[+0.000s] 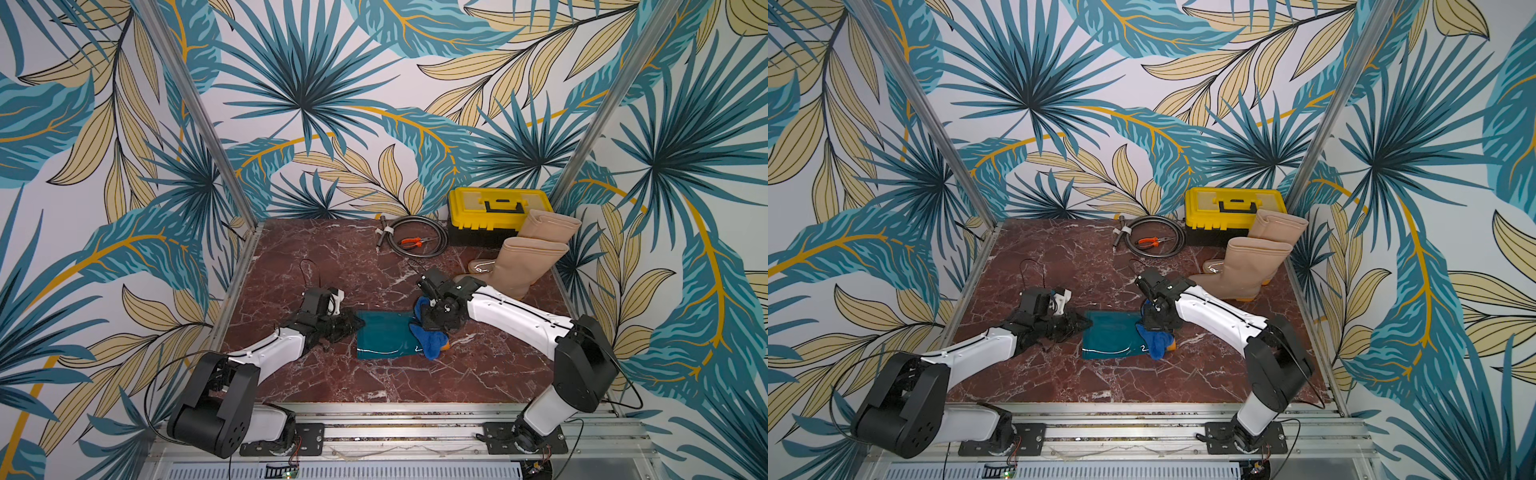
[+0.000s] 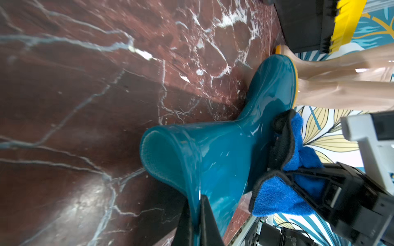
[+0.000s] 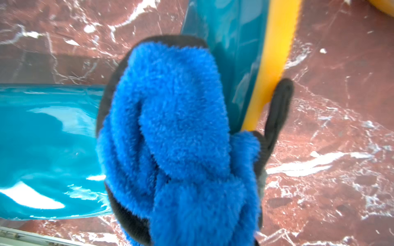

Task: Wipe the rubber boots with a cloth
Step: Wipe the dirt off the rubber boot.

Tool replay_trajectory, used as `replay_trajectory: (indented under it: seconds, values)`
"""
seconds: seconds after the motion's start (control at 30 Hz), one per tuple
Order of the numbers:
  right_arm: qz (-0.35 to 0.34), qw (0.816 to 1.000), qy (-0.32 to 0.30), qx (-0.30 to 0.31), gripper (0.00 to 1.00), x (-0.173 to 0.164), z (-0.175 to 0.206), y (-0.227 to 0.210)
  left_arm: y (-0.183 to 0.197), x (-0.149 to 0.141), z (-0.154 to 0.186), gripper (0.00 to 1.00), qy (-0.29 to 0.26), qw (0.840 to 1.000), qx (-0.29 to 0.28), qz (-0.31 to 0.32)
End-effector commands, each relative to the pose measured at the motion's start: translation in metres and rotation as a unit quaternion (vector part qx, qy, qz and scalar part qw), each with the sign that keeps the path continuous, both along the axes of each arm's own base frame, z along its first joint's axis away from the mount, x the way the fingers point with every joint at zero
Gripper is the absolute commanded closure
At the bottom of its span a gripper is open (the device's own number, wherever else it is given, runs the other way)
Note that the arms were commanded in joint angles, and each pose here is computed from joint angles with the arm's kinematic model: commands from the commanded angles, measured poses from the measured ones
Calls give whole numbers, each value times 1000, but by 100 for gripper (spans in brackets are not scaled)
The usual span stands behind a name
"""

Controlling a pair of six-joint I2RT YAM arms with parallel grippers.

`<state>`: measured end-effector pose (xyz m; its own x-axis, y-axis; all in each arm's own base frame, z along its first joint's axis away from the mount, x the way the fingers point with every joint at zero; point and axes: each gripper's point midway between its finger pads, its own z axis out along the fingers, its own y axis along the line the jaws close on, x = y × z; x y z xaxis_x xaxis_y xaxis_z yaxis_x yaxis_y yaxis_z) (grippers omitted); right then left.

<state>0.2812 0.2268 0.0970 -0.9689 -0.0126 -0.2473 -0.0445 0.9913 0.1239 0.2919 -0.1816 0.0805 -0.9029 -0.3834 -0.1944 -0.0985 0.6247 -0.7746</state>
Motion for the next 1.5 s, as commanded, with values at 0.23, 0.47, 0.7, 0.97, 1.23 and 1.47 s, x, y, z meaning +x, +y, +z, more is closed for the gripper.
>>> replay_trajectory:
  seconds: [0.23,0.47,0.7,0.97,1.23,1.47]
  values:
    - [115,992,45,17,100,-37,-34,120,4,-1,1,100,-4,1000,0,10]
    - [16,996,75,-36,100,-25,-61,8,5,1,1,100,-6,1000,3,10]
    - [-26,998,35,-43,100,-1,-23,-42,3,0,-2,100,-2,1000,2,4]
    - [108,993,32,29,100,-27,-10,108,5,-3,-2,100,-2,1000,3,11]
    - [105,991,78,-18,100,-54,-55,94,4,-4,-3,100,0,1000,2,6]
    - [8,995,54,-79,100,-30,-41,-21,4,-4,-3,100,0,1000,2,3]
